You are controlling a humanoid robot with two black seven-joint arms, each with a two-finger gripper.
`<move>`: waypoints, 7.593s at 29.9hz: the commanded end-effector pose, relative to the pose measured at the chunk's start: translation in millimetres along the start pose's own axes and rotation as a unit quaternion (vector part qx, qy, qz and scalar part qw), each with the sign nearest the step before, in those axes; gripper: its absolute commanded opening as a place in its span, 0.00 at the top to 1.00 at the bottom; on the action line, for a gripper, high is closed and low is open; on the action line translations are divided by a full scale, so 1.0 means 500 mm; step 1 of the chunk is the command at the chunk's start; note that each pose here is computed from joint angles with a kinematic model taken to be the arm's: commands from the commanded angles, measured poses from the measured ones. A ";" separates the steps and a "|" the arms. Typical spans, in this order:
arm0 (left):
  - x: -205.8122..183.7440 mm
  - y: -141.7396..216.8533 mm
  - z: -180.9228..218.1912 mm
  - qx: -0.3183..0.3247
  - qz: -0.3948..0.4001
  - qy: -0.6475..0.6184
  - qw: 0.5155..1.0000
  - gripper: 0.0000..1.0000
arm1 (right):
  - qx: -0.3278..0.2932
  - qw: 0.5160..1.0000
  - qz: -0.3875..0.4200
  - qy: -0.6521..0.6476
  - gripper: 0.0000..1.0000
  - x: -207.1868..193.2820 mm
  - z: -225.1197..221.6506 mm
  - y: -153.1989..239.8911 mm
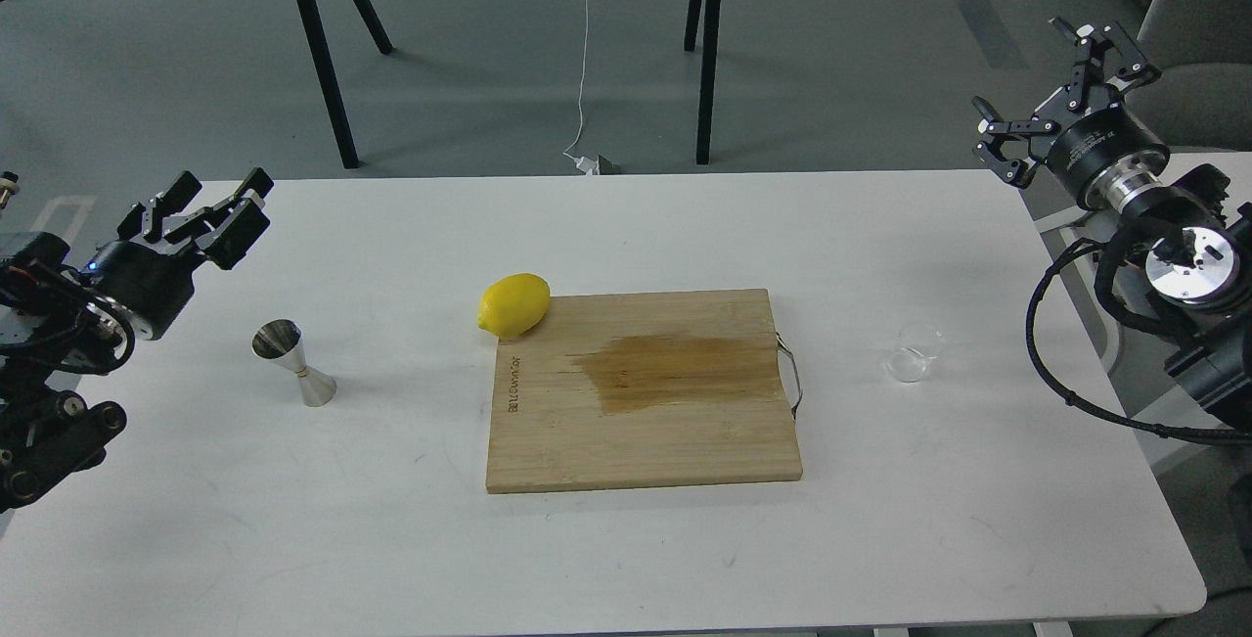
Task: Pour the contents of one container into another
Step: 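Lower the left arm from its raised pose toward the steel jigger, then move the open left gripper around the steel jigger, then close the left gripper on the steel jigger, then lift the jigger with the left gripper and carry it over the board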
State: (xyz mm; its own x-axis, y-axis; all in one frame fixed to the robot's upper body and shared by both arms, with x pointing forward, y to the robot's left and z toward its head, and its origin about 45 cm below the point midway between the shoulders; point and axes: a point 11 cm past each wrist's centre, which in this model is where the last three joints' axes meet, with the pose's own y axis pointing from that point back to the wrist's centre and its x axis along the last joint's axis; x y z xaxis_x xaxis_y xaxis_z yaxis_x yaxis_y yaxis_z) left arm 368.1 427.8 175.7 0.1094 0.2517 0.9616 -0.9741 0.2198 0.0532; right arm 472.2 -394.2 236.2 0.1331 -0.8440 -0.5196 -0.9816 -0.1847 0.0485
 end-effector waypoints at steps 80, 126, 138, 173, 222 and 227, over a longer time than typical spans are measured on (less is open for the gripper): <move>-0.245 0.102 0.034 0.029 -0.110 0.057 0.992 0.00 | -0.014 1.000 0.016 0.005 0.00 0.021 0.024 0.011; -0.288 0.118 0.027 0.046 -0.133 0.051 0.989 0.19 | -0.014 1.000 0.017 0.000 0.00 0.024 0.029 0.014; -0.302 0.115 0.026 0.055 -0.136 0.049 0.988 0.29 | -0.004 1.000 0.008 0.003 0.00 0.007 0.007 -0.001; -0.294 0.111 0.005 0.066 -0.138 0.031 0.988 0.65 | -0.009 1.000 0.010 0.004 0.00 0.012 0.015 0.003; -0.047 -0.171 0.145 -0.074 -0.030 -0.057 0.995 0.81 | -0.006 1.000 0.008 0.022 0.00 -0.014 -0.017 -0.029; -0.047 -0.210 0.229 -0.119 -0.021 -0.044 0.992 0.81 | -0.015 0.999 0.007 0.030 0.00 -0.014 -0.007 -0.029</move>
State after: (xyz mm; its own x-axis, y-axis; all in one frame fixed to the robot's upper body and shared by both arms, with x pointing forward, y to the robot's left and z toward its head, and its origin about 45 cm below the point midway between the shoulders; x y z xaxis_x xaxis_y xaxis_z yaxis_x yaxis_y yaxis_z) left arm 440.9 316.0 174.2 0.1261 0.1374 0.9825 -0.9127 0.4041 0.0606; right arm 486.1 -388.4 243.8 0.1270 -0.8728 -0.4713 -0.9800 -0.1838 0.0763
